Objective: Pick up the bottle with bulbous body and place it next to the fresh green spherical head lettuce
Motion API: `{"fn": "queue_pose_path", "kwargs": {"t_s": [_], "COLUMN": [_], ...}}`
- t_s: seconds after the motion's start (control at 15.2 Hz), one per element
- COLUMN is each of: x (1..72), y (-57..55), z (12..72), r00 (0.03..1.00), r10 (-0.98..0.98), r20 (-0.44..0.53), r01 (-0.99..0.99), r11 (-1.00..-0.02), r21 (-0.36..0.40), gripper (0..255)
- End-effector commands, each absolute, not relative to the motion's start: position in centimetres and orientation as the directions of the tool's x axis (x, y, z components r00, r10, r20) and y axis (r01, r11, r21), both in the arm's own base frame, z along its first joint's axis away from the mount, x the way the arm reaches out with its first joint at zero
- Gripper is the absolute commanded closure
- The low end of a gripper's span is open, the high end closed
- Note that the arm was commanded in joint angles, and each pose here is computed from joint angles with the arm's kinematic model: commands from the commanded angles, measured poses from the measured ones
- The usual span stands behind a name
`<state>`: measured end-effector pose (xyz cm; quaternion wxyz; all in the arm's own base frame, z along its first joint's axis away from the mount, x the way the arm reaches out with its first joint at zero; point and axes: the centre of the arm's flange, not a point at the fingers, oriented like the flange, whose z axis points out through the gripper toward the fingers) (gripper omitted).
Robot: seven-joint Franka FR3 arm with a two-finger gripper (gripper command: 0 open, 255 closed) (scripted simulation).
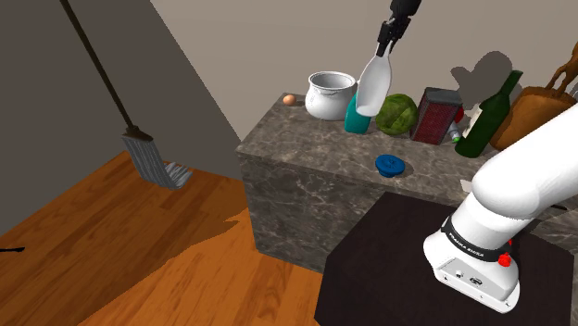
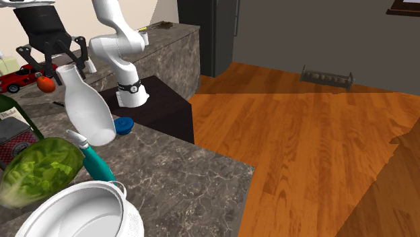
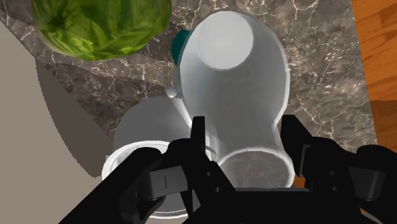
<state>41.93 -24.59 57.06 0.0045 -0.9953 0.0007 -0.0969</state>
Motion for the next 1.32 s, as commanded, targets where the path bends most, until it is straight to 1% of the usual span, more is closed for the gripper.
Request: {"fn": "queue_pose_path", "kwargs": {"t_s": [0.0,1.25], "x": [41.9,41.9], "y": [-24.5,-24.5], "z": [56.0,46.0], "r00": [0.981,0.981], "r10": [-0.002,-0.002], "r20": [0.194,0.194], "r01": [-0.001,-0.001], "r11": [-1.000,-1.000], "r21": [-0.009,-0.009], "gripper": [255,255]}}
